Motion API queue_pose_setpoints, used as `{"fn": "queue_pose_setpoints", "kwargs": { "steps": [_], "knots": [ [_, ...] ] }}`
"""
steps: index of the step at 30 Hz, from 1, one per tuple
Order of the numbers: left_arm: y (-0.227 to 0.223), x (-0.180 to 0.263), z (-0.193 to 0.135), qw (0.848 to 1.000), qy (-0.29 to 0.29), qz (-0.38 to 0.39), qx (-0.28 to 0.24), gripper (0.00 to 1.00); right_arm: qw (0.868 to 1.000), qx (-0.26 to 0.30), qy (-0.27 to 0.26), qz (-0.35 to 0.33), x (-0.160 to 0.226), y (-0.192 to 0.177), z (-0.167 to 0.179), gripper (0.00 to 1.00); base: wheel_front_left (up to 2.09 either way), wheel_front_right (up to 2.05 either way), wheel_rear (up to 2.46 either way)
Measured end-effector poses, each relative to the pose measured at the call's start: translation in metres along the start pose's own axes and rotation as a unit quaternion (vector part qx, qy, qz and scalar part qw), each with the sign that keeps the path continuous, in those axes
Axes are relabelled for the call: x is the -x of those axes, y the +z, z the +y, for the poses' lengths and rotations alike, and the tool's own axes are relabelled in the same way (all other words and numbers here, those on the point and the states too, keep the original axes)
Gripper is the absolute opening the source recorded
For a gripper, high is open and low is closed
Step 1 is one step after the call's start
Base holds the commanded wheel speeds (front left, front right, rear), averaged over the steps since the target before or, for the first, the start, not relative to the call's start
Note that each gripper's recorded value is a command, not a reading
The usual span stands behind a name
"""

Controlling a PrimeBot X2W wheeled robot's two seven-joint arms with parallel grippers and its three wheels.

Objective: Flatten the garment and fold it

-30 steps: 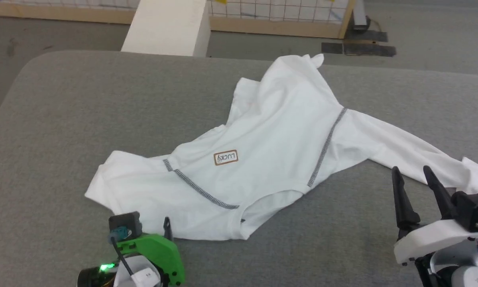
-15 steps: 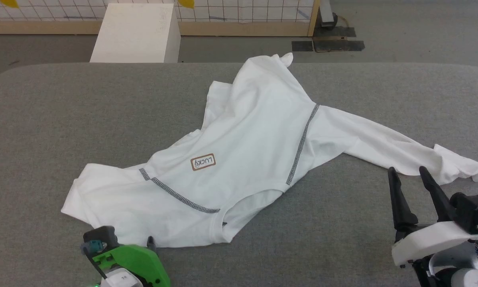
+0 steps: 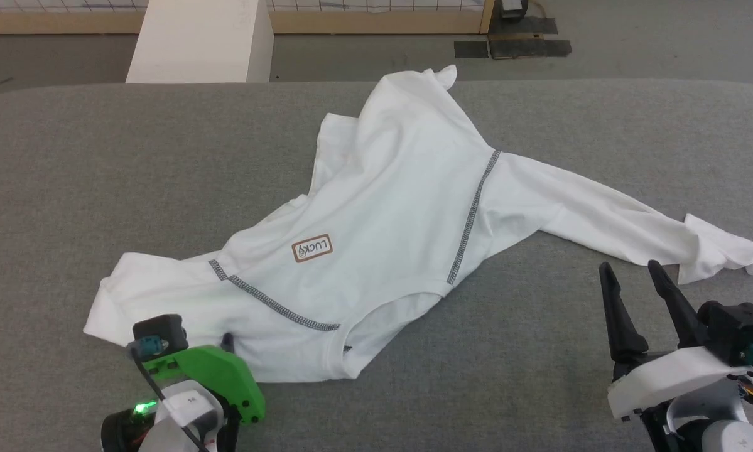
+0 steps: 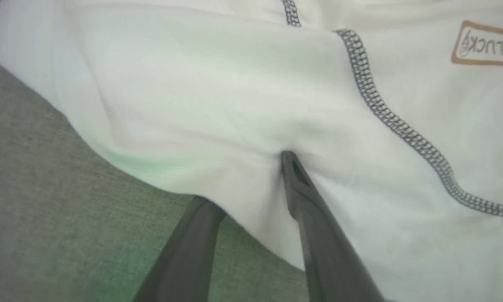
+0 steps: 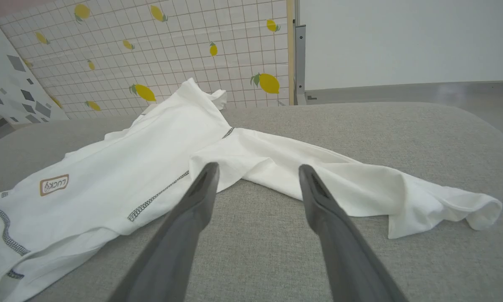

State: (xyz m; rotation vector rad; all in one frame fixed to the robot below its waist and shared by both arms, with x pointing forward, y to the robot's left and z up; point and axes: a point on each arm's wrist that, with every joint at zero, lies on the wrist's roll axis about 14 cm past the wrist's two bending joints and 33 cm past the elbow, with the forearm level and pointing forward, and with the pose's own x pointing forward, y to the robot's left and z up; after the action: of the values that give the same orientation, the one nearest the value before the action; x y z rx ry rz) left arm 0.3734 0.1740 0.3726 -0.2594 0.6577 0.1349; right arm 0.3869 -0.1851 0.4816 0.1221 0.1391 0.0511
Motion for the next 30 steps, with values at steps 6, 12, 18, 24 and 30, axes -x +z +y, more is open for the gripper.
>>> {"fn": "queue_pose_setpoints", "kwargs": {
  "steps": [6, 12, 18, 24, 30],
  "knots": [
    [0.013, 0.003, 0.000, 0.998, -0.006, -0.054, -0.006, 0.00, 1.000, -0.002, 0.010, 0.004, -0.004, -0.003, 0.006, 1.00, 0.00, 0.00, 0.00],
    [0.025, 0.016, 0.016, 0.994, 0.015, -0.108, -0.001, 0.00, 1.000, -0.003, 0.025, 0.009, -0.008, -0.005, 0.016, 1.00, 0.00, 0.00, 0.00],
    [0.042, 0.029, 0.034, 0.987, 0.040, -0.155, -0.005, 0.00, 0.997, -0.007, 0.044, 0.061, -0.020, -0.022, 0.029, 1.00, 0.00, 0.00, 0.00],
    [0.047, 0.032, 0.049, 0.983, 0.064, -0.171, -0.010, 0.00, 0.983, -0.040, 0.055, 0.172, -0.040, -0.058, 0.038, 1.00, 0.00, 0.00, 0.00],
    [0.051, 0.025, 0.048, 0.982, 0.066, -0.174, -0.015, 0.00, 0.971, -0.053, 0.054, 0.228, -0.066, -0.074, 0.039, 1.00, 0.00, 0.00, 0.00]
  ]
}}
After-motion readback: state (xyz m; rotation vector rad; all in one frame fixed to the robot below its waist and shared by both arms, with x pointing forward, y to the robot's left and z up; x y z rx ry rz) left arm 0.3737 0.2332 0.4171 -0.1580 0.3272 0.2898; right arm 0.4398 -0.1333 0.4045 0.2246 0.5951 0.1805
